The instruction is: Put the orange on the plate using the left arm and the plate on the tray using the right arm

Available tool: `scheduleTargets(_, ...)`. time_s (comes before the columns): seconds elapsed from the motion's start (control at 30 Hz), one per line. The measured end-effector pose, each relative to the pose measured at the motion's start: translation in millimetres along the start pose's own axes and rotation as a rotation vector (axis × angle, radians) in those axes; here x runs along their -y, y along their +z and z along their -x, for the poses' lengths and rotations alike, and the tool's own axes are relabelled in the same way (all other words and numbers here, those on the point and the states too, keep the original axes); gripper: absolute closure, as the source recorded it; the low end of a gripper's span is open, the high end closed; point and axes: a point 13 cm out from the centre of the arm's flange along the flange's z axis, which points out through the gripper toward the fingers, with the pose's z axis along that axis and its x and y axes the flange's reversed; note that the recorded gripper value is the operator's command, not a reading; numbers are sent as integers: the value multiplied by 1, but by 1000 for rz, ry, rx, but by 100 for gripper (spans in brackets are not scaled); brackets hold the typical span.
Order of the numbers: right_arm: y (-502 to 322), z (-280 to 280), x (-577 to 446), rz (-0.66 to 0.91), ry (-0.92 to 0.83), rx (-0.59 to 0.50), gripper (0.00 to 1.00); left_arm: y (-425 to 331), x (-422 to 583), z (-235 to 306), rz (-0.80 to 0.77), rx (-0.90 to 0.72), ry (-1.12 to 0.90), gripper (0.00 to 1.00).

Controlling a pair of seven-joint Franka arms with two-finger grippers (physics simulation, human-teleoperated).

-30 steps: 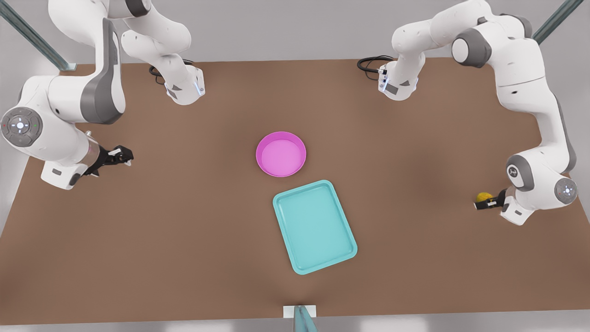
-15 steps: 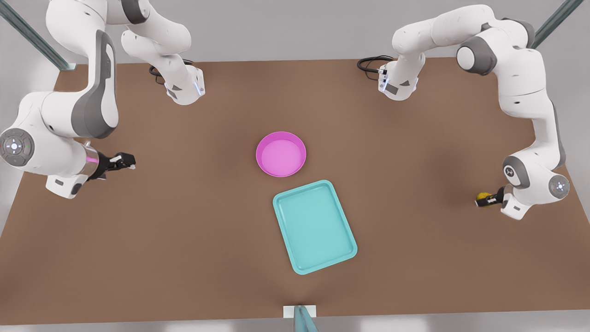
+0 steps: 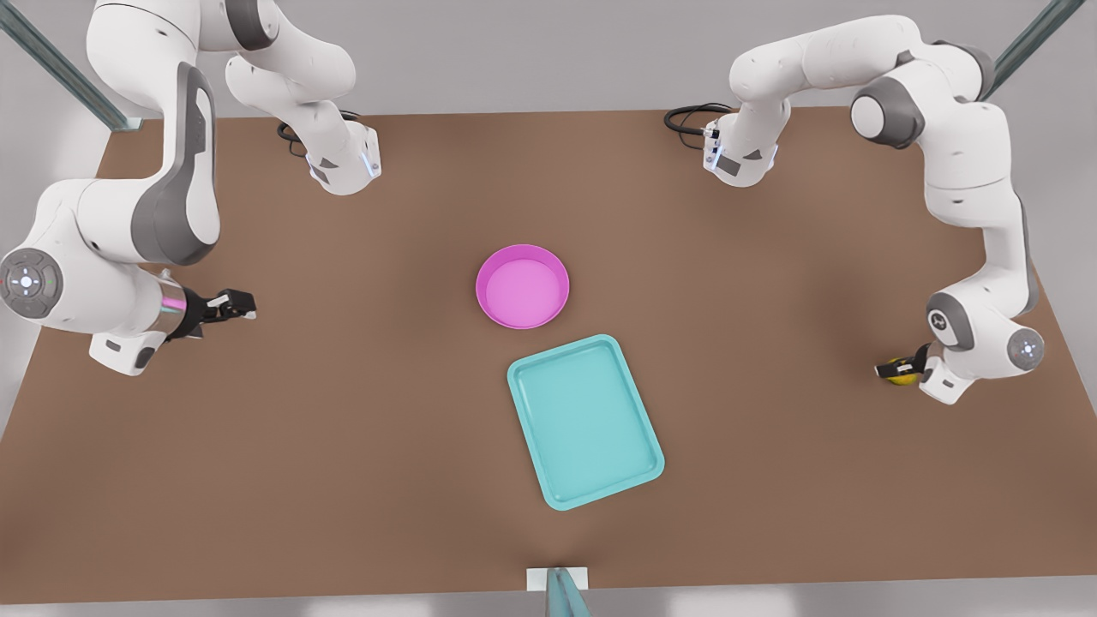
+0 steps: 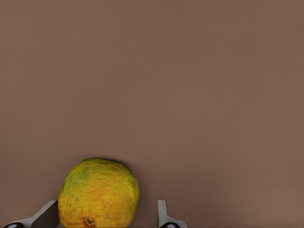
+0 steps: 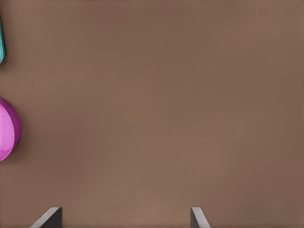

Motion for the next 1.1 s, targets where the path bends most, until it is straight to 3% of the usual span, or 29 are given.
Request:
scheduleTargets(0.27,5,-2,4,6,8,-11,0,3,-4,4,7,14,20,0)
scheduleTargets(0.3,5,-3,7,8,13,-11,0,4,-5,4,7,13,21,6)
scheduleTargets(0.37,5,-6,13,12,24,-13,0,4,-6,4,10,16,24,33)
scheduleTargets(0.57,7,-8,16,17,29,-19,0,-2,-9,9,23,32,31,45)
scheduleTargets(0.67,9,-9,17,19,29,-23,0,-20,-4,13,27,56,32,46)
scheduleTargets(0.8,9,-9,15,24,27,-23,0,-153,218,19,57,167,297,45)
scheduleTargets(0.87,8,-7,13,24,24,-22,0,-197,358,-13,34,181,456,45)
scheduleTargets(1.0,11,-5,10,33,23,-24,0,-196,620,-177,13,106,765,45)
scheduleTargets(1.1,11,-4,9,36,21,-24,0,-169,737,-293,27,69,862,45)
